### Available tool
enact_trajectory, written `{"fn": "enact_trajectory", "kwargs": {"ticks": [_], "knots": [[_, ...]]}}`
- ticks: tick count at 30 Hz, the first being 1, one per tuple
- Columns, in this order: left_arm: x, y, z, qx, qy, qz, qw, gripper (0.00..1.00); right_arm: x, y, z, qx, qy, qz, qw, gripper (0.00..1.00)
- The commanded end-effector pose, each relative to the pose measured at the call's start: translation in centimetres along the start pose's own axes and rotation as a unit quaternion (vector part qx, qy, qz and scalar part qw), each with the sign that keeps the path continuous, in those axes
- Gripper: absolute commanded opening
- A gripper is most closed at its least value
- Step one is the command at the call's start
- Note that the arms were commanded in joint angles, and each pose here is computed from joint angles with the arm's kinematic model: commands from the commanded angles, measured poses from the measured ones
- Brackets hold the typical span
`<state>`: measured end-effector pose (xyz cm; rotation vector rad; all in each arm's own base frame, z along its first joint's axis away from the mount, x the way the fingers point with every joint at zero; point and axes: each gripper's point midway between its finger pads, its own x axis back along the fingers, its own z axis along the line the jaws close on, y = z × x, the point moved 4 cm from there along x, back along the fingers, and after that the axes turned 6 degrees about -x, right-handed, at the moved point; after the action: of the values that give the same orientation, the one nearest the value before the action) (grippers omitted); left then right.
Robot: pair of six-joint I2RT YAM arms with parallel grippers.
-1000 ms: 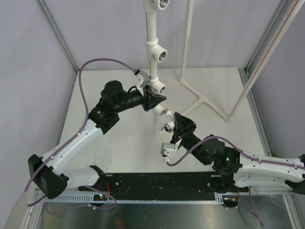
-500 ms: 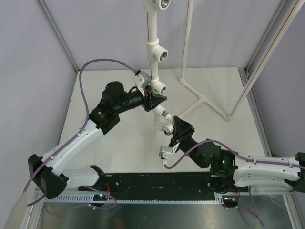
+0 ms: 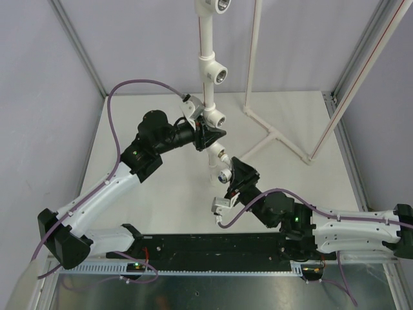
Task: Install the water faucets
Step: Screw the water faucet onto the adaptor.
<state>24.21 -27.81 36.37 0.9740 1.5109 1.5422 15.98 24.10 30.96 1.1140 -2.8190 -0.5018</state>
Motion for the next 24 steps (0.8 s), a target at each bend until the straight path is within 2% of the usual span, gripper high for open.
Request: {"fn": "enact_trajectory", "kwargs": {"ticks": [1, 24], "knots": [[0.5, -1.0, -1.4, 0.119, -0.002, 0.042, 0.992, 0.0, -0.3, 0.1, -1.9, -0.028, -0.042, 0.0, 0.999, 0.0], [0.5, -0.8, -1.6, 0.117, -0.008, 0.04, 0.992, 0.0, -0.5, -2.2, -0.8, -0.028, -0.038, 0.024, 0.999, 0.0]]}}
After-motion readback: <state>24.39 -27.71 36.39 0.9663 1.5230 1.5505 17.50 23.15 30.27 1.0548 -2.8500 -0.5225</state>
